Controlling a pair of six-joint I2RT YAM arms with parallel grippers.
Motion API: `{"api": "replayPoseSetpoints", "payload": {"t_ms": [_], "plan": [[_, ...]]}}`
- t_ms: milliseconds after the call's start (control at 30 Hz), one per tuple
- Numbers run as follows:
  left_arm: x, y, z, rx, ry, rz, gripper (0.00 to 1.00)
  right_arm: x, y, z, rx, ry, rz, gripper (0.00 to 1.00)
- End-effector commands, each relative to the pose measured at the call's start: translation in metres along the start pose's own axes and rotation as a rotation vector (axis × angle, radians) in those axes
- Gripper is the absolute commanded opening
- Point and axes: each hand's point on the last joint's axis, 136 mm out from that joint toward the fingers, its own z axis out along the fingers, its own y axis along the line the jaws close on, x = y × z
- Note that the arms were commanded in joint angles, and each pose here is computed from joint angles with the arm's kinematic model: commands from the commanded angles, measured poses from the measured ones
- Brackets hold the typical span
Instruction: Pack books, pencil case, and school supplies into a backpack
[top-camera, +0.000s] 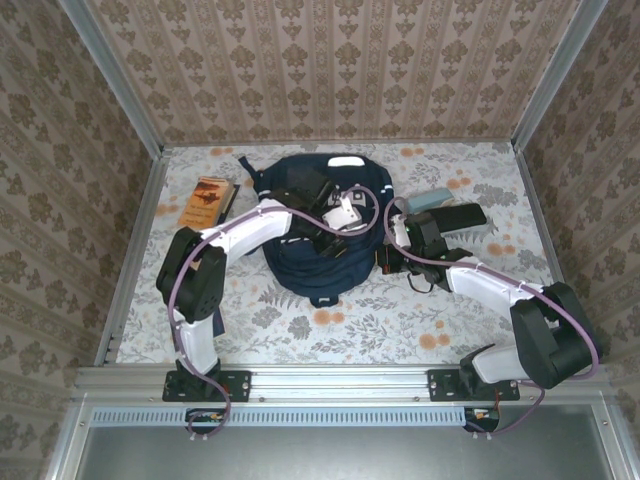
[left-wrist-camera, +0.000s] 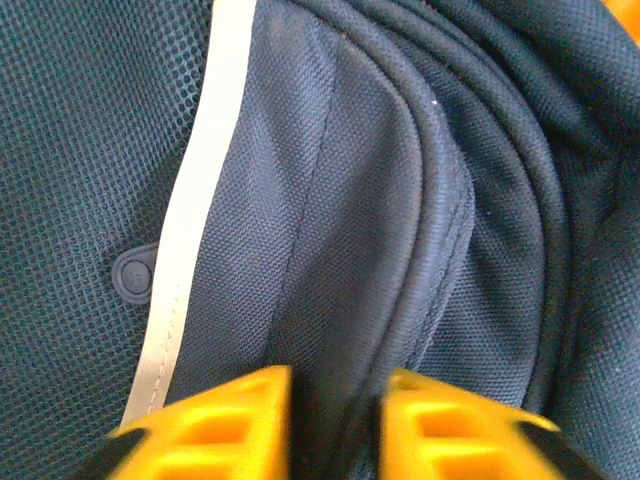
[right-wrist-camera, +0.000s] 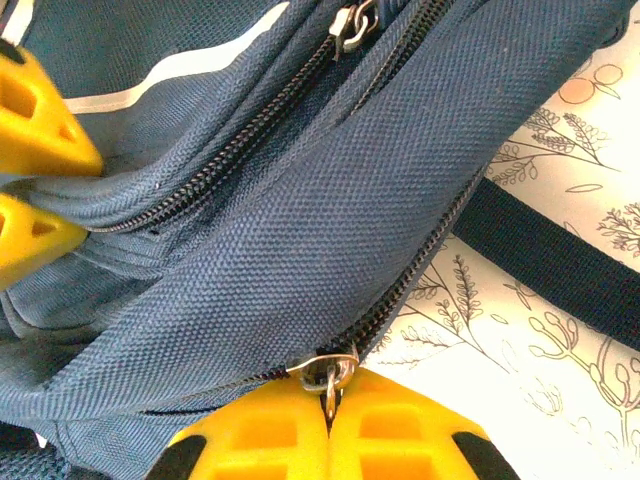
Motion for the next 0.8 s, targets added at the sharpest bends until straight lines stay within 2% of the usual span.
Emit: {"api": "replayPoseSetpoints", "payload": {"t_ms": [0,100,233,333,533,767], "plan": [[-0.019,0.027,0.001,-0.145,-0.049,-0.015,0.13,-0.010,0.016,-0.006,-0.060,0.015,-0.032,0.00],[-0.026,0.039,-0.005,-0.239,-0.080,-0.077,0.01,-0.001,0.022,-0.011,-0.070,0.053,-0.060,0.00],[-0.032,0.058,-0.022,-0.371,-0.139,-0.203,0.00,0.011,0.044,-0.023,-0.124,0.076,-0.127,0.00],[-0.038,0.061,-0.034,-0.400,-0.186,-0.272,0.00,0.018,0.063,-0.029,-0.178,0.072,-0.147,0.00],[-0.050,0.056,-0.041,-0.338,-0.275,-0.361,0.00,0.021,0.100,-0.030,-0.310,0.016,-0.109,0.00],[-0.058,0.054,-0.049,-0.280,-0.355,-0.453,0.00,0.021,0.134,-0.013,-0.355,-0.016,-0.105,0.00]]}}
